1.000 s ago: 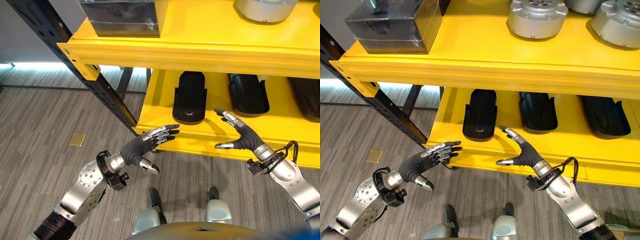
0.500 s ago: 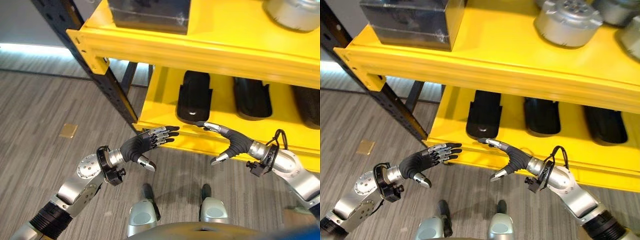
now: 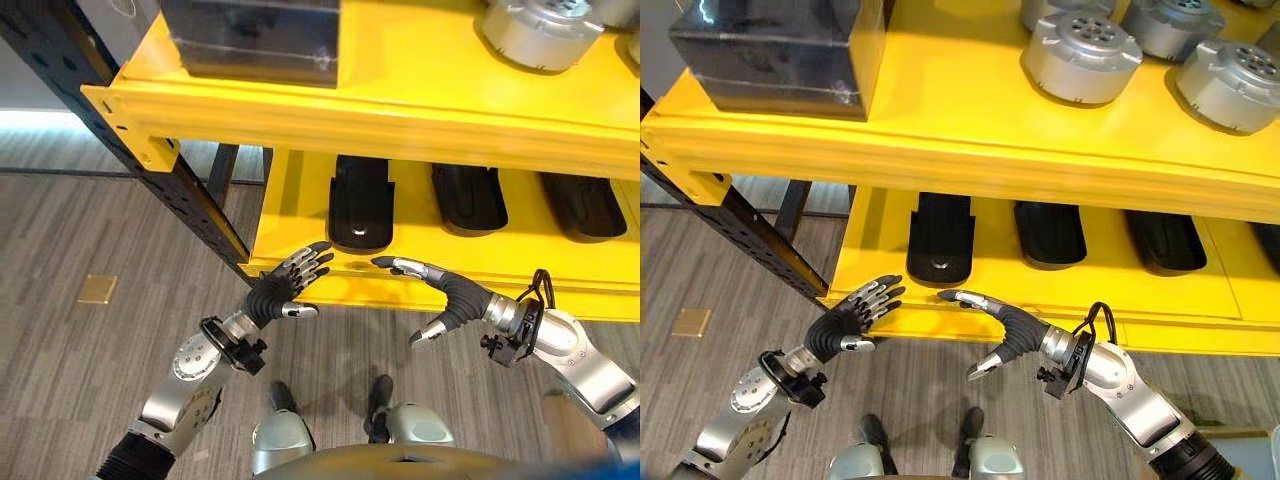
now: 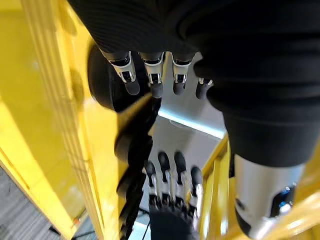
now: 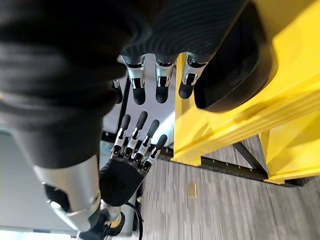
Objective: Move parts from the plastic box to the shelf.
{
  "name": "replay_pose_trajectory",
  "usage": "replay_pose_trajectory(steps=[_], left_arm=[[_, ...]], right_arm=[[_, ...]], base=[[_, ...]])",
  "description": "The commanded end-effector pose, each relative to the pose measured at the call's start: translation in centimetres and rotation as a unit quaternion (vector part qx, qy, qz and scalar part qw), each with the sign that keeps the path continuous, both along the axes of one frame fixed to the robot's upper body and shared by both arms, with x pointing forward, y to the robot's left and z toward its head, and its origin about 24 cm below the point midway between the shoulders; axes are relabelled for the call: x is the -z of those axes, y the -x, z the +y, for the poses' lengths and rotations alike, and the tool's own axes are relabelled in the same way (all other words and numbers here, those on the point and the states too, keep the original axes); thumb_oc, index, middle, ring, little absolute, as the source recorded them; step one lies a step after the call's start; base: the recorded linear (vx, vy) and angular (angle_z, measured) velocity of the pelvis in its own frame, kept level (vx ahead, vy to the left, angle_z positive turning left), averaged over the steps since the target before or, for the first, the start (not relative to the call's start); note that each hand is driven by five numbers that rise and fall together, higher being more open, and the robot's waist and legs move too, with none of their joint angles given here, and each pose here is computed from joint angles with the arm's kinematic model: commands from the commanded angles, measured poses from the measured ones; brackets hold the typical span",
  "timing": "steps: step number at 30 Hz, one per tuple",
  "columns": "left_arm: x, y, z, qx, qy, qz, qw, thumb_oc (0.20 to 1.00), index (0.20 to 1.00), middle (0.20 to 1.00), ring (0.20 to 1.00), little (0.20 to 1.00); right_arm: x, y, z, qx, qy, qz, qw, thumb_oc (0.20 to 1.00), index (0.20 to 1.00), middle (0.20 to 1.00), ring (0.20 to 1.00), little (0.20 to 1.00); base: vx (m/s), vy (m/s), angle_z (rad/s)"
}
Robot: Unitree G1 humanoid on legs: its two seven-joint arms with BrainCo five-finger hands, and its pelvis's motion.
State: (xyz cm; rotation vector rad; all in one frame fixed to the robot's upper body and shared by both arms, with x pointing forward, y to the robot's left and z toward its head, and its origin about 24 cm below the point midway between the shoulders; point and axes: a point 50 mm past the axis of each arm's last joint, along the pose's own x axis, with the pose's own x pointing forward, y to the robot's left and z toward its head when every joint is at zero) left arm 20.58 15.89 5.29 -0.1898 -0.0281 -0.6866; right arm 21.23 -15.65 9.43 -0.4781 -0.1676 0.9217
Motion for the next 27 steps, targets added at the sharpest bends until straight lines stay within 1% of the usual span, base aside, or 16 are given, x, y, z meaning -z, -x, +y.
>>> replay_pose_trajectory(steps=[1,2,5,6,7,8,12,16,19,21,25,27], left_arm=[[-1.5,-0.5,-0.2,-0.015,0.022,-0.047,0.999,1.0,1.0,1.0,1.0,1.0],[-1.5,-0.6,-0.3,-0.019,0.026,-0.047,0.998,1.0,1.0,1.0,1.0,1.0],[-1.6,-0.7,-0.4,-0.026,0.026,-0.048,0.998,1.0,1.0,1.0,1.0,1.0],[-1.7,-0.7,-0.4,-0.026,0.032,-0.052,0.998,1.0,1.0,1.0,1.0,1.0],[-2.0,-0.7,-0.5,-0.027,0.059,-0.057,0.996,1.0,1.0,1.0,1.0,1.0],[-2.1,-0.7,-0.6,-0.031,0.068,-0.059,0.995,1.0,1.0,1.0,1.0,1.0],[-2.1,-0.6,-0.9,-0.028,0.063,-0.065,0.995,1.0,1.0,1.0,1.0,1.0],[-2.2,-1.1,-0.9,-0.027,0.048,-0.067,0.996,1.0,1.0,1.0,1.0,1.0],[-2.0,-1.3,-0.8,-0.024,0.044,-0.066,0.997,1.0,1.0,1.0,1.0,1.0],[-1.9,-1.3,-0.5,-0.035,0.048,-0.06,0.996,1.0,1.0,1.0,1.0,1.0],[-1.9,-1.3,-0.5,-0.035,0.048,-0.06,0.996,1.0,1.0,1.0,1.0,1.0],[-1.9,-1.1,-0.4,-0.04,0.046,-0.058,0.996,1.0,1.0,1.0,1.0,1.0]], right_arm=[[-0.8,0.5,1.0,-0.025,-0.01,-0.041,0.999,1.0,1.0,1.0,1.0,1.0],[-0.6,0.5,1.2,-0.023,0.008,-0.062,0.998,1.0,1.0,1.0,1.0,1.0],[-0.5,0.3,1.4,-0.021,0.022,-0.083,0.996,1.0,1.0,1.0,1.0,1.0],[-0.4,0.0,1.6,-0.017,0.038,-0.106,0.993,1.0,1.0,1.0,1.0,1.0],[-0.1,-0.5,1.8,-0.021,0.06,-0.118,0.991,1.0,1.0,1.0,1.0,1.0],[0.1,-0.7,2.0,-0.025,0.074,-0.122,0.989,1.0,1.0,1.0,1.0,1.0],[0.4,-1.0,1.8,-0.008,0.073,-0.103,0.992,1.0,1.0,1.0,1.0,1.0],[0.5,-1.3,1.0,0.009,0.072,-0.095,0.993,1.0,1.0,1.0,1.0,1.0],[1.1,-1.2,0.7,0.021,0.077,-0.089,0.993,1.0,1.0,1.0,1.0,1.0],[1.4,-1.1,0.7,0.019,0.076,-0.08,0.994,1.0,1.0,1.0,1.0,1.0],[1.4,-1.1,0.7,0.019,0.076,-0.08,0.994,1.0,1.0,1.0,1.0,1.0],[1.8,-1.2,1.3,0.017,0.088,-0.085,0.992,1.0,1.0,1.0,1.0,1.0]], base=[[-0.05,-0.217,-0.17],[-0.05,-0.181,-0.2],[-0.06,-0.132,-0.1],[-0.07,-0.11,-0.09],[-0.05,-0.064,-0.4],[0.0,0.022,-0.49],[0.05,0.168,-0.42],[0.05,0.26,-0.32],[0.1,0.295,0.04],[0.08,0.207,0.12],[0.01,0.035,0.05],[0.02,0.168,-0.02]])
